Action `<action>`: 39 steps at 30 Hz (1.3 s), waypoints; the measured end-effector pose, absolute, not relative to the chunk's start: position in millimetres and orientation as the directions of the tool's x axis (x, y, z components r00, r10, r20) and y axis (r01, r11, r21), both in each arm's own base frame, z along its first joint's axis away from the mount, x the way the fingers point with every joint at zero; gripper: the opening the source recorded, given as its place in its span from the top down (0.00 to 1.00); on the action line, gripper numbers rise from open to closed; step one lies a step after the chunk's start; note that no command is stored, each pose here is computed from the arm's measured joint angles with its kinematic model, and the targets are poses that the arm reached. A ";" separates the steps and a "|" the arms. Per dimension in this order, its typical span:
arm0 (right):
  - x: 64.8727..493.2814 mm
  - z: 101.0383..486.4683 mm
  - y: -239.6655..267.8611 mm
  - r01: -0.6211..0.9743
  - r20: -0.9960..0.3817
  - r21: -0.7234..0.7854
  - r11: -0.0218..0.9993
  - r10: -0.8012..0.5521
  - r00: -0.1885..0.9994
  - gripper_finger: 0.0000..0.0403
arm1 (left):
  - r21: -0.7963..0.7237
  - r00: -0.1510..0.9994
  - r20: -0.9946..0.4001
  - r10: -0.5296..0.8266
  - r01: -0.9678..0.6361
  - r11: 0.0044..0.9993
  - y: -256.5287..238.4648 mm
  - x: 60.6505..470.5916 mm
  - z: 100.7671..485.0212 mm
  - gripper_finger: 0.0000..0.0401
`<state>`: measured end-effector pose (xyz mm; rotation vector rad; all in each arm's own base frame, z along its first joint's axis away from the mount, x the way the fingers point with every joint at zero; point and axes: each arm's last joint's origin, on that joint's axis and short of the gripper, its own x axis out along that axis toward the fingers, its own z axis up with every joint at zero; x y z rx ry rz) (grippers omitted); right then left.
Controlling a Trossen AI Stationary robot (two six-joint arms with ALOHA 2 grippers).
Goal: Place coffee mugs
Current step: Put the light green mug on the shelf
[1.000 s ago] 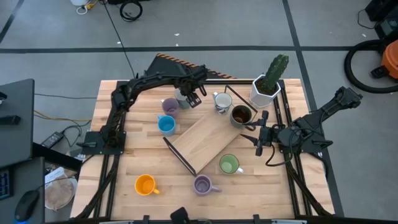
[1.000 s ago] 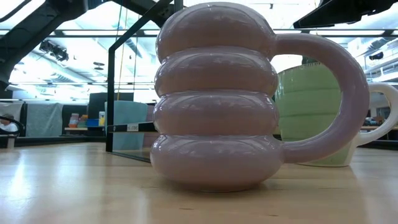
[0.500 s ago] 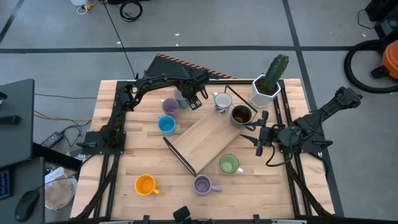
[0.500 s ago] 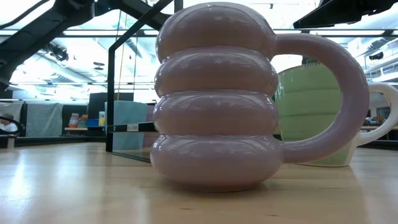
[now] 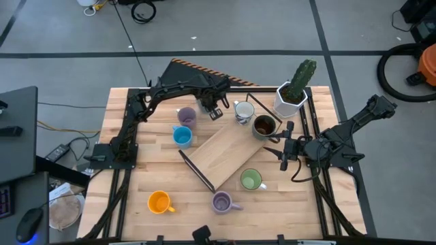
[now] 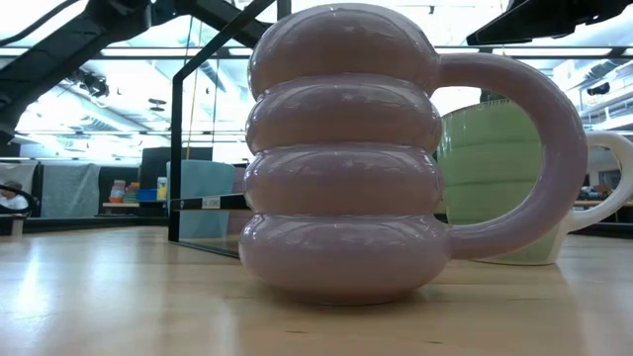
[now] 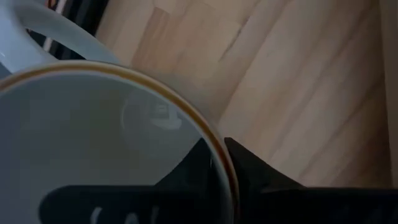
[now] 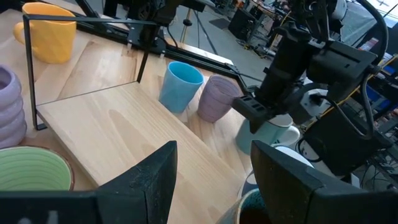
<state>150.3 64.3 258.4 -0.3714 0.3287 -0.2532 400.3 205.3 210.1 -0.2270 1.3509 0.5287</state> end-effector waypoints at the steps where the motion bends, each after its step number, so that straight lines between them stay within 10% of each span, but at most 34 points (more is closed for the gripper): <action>1: 150.3 258.4 64.3 0.181 -0.266 -0.393 0.901 -0.300 0.916 0.48 | 0.148 0.121 -0.965 0.232 -0.482 0.864 204.1 400.7 210.0 0.92; 25: 153.5 268.9 66.6 0.180 -0.187 -0.388 0.904 -0.268 0.945 0.48 | 0.437 0.040 -0.879 0.476 -0.336 0.835 101.5 431.2 238.0 0.92; 39: 153.2 263.7 68.2 0.124 -0.235 -0.373 0.920 -0.223 0.946 0.48 | 0.135 0.126 -0.970 0.207 -0.430 0.893 148.8 414.4 247.5 0.92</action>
